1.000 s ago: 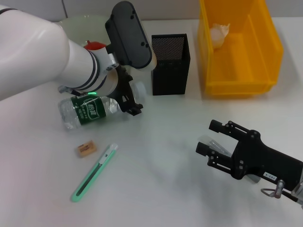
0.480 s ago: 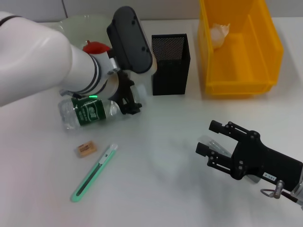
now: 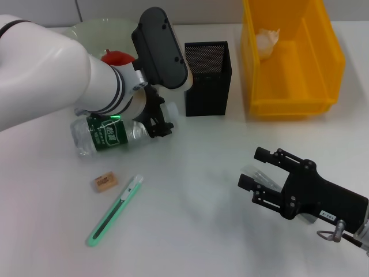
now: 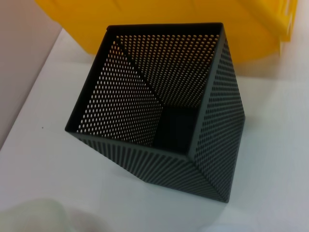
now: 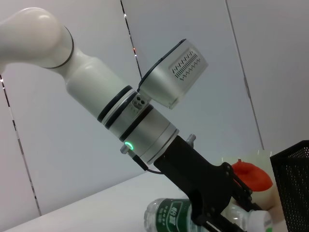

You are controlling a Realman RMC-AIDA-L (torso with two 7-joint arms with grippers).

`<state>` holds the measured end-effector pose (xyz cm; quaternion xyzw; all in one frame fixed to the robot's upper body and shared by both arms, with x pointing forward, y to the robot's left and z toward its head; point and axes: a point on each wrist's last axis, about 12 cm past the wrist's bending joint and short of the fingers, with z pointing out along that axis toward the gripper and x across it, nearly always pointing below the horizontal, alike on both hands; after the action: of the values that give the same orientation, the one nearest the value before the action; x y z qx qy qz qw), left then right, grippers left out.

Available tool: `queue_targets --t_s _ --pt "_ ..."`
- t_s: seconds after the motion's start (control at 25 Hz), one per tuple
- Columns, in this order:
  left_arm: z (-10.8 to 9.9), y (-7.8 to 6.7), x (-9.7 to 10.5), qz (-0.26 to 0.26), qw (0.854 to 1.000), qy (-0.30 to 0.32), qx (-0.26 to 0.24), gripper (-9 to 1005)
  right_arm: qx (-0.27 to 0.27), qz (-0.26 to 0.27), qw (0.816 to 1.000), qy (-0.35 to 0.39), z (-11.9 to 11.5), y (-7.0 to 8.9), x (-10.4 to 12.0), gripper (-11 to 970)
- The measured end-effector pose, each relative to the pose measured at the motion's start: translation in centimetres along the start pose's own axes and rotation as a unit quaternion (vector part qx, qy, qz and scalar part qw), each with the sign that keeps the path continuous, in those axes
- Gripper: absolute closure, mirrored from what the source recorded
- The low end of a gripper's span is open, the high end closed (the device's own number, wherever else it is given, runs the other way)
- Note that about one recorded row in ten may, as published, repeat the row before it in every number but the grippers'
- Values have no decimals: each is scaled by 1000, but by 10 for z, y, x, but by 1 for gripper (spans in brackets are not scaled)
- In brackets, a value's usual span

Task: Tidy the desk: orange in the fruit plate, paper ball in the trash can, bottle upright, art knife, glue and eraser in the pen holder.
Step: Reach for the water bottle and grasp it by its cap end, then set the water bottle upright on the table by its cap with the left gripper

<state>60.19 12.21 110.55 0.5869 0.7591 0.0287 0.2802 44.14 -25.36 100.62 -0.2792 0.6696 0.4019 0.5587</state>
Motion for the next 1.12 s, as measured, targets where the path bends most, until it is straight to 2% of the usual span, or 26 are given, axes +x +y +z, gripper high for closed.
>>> queue_targets --t_s 0.4,0.8,0.88,0.92,1.08,1.12 --pt "-1 0 0 6 1000 2 -2 539 3 0 1000 0 0 -1 0 236" --pt "-14 -4 -5 5 1000 -9 3 552 2 -5 1000 -1 2 -3 -2 237" --pt "-19 -5 -5 4 1000 -17 1 552 1 -6 1000 0 3 -4 -3 237" --pt "-31 -5 -8 -1 999 -39 -10 552 1 -6 1000 0 3 -4 -3 237" --pt "-39 -5 -7 -7 998 -53 -19 553 1 -6 1000 2 4 -4 -3 237" --pt "-52 -4 -5 -21 996 -75 -33 553 1 -6 1000 2 4 -4 -3 237"
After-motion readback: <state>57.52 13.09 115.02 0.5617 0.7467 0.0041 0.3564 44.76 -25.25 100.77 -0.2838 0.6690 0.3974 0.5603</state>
